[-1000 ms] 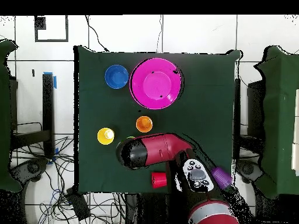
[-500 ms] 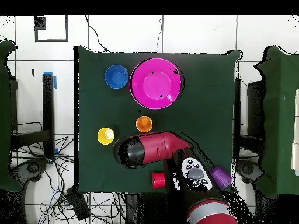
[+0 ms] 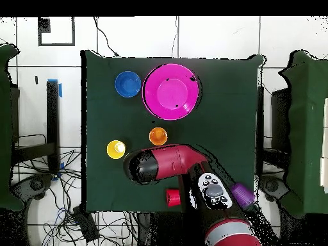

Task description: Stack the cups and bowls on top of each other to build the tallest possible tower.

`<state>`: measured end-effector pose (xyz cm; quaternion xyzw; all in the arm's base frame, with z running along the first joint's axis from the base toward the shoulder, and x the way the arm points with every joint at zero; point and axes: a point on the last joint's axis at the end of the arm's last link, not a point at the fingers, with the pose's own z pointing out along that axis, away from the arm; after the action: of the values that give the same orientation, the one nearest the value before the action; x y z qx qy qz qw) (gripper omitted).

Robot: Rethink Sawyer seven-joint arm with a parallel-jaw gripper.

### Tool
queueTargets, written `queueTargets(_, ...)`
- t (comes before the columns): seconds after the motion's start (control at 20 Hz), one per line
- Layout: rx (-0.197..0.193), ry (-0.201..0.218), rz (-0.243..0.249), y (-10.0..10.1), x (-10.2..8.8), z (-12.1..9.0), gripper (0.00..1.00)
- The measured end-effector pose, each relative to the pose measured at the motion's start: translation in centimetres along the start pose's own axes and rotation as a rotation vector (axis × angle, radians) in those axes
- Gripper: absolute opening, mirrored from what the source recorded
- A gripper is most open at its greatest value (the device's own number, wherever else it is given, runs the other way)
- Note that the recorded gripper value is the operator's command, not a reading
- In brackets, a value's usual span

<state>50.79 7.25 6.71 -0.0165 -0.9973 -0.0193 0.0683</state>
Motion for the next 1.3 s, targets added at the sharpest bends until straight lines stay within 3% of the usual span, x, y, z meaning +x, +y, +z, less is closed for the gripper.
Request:
queueTargets(0.7,-0.001,-0.003,0.002,-0.1,-0.3,0.1,1.0)
queueTargets(1.3,-0.008,0.018,-0.007,0.0,-0.6,2.0,1.0)
